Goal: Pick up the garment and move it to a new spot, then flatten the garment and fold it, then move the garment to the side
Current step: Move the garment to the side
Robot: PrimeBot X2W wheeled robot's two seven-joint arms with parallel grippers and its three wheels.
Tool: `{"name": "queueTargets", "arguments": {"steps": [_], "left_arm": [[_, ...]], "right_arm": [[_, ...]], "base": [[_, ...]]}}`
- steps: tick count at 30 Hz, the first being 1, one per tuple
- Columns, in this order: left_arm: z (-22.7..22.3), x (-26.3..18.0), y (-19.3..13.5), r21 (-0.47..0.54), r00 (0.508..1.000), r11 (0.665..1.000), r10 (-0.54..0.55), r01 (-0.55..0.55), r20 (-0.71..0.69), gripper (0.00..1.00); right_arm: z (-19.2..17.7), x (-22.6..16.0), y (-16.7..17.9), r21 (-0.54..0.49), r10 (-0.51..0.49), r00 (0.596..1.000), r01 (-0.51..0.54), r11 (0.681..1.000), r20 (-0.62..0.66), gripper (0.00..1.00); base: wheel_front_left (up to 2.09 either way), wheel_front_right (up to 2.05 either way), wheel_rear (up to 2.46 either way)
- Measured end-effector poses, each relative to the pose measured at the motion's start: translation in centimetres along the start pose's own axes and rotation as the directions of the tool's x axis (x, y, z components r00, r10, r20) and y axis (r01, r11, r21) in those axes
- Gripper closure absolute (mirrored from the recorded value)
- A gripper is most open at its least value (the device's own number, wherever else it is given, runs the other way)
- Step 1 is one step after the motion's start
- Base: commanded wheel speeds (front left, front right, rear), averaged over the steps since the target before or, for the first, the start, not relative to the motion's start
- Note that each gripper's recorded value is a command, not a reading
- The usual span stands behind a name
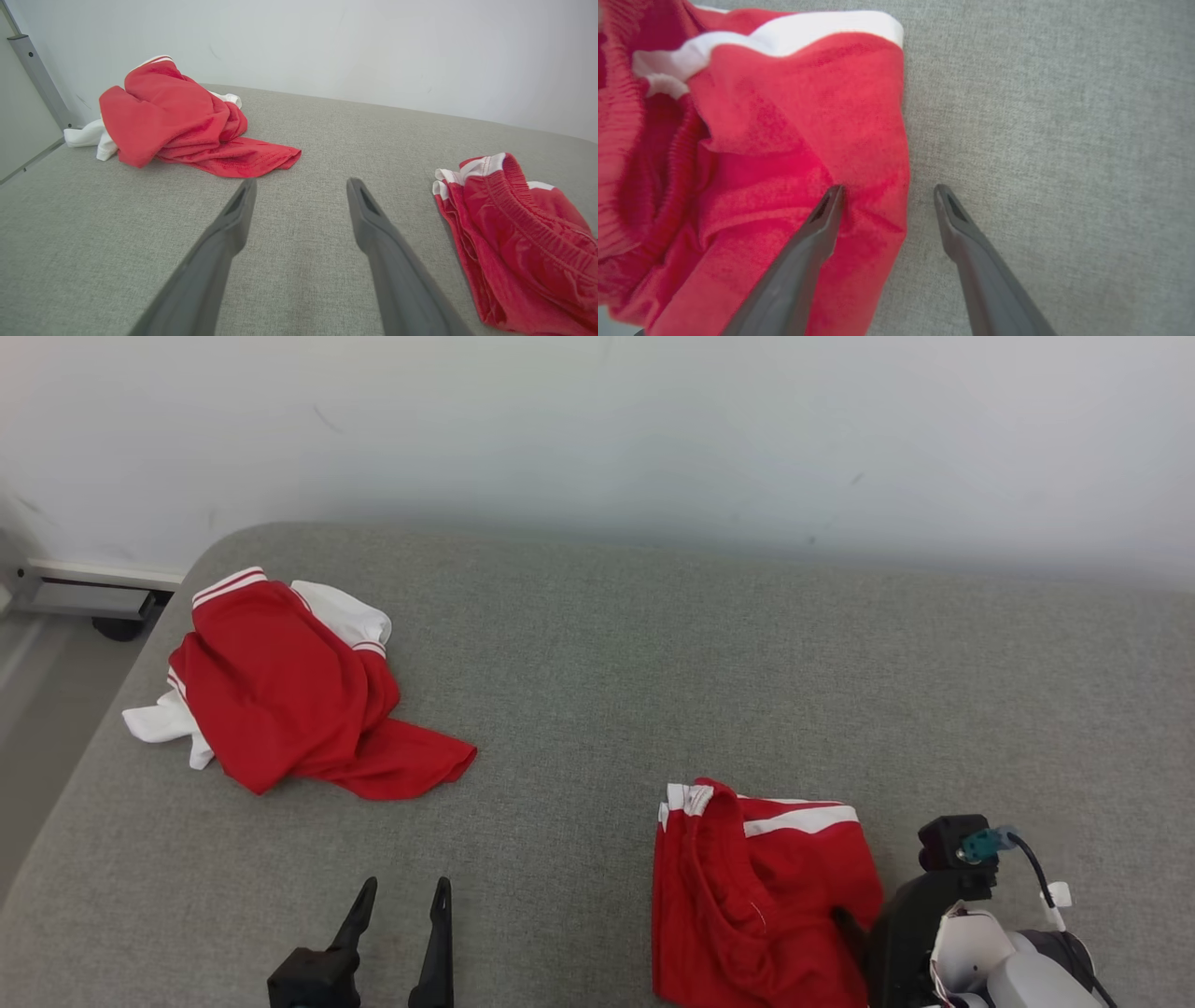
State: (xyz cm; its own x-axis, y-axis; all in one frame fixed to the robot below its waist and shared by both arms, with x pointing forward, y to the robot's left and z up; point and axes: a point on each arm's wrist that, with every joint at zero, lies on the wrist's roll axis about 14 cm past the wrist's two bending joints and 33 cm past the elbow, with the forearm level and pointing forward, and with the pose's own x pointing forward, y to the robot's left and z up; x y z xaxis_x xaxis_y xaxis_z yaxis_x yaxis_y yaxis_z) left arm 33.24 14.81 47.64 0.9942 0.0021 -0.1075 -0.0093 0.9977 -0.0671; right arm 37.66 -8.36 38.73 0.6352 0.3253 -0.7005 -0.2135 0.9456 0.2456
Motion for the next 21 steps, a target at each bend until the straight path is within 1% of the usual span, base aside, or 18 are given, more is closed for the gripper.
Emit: {"name": "queueTargets", "arguments": {"steps": [2, 3, 4, 8, 11, 18, 21], "left_arm": [[-0.1, 0.0, 0.2, -0.001, 1.000, 1.000, 0.006, -0.006, -0.004, 0.00], [-0.2, 0.0, 0.2, -0.001, 1.000, 1.000, 0.008, -0.008, -0.006, 0.00], [-0.2, 0.0, 0.3, -0.003, 1.000, 1.000, 0.010, -0.010, -0.007, 0.00], [-0.3, 0.2, 0.5, -0.009, 1.000, 1.000, 0.015, -0.015, -0.010, 0.00], [-0.3, 0.4, 0.3, -0.010, 1.000, 1.000, 0.008, -0.009, -0.012, 0.00], [-0.4, 1.0, -0.6, -0.016, 1.000, 1.000, -0.021, 0.021, -0.012, 0.00], [-0.6, 1.2, -1.1, -0.016, 0.999, 0.999, -0.036, 0.036, -0.019, 0.00]], "right_arm": [[-0.1, 0.3, 0.4, -0.010, 0.007, 1.000, -0.008, 1.000, -0.013, 0.00], [0.0, 0.4, 0.6, -0.012, 0.010, 1.000, -0.011, 1.000, -0.016, 0.26], [0.0, 0.5, 0.8, -0.016, 0.017, 1.000, -0.017, 1.000, -0.018, 1.00], [0.2, 0.7, 1.3, -0.011, 0.045, 0.999, -0.045, 0.999, -0.021, 1.00], [1.0, 0.6, 0.8, -0.014, 0.042, 0.999, -0.042, 0.999, -0.006, 1.00], [6.3, -0.9, -4.3, -0.025, -0.052, 0.992, 0.055, 0.998, 0.111, 1.00], [7.6, -1.7, -6.5, -0.030, -0.092, 0.986, 0.097, 0.995, 0.137, 1.00]], "base": [[0.00, 0.00, 0.00], [0.00, 0.00, 0.00], [0.00, 0.00, 0.00], [0.00, 0.00, 0.00], [0.00, 0.00, 0.00], [0.00, 0.00, 0.00], [0.00, 0.00, 0.00]]}}
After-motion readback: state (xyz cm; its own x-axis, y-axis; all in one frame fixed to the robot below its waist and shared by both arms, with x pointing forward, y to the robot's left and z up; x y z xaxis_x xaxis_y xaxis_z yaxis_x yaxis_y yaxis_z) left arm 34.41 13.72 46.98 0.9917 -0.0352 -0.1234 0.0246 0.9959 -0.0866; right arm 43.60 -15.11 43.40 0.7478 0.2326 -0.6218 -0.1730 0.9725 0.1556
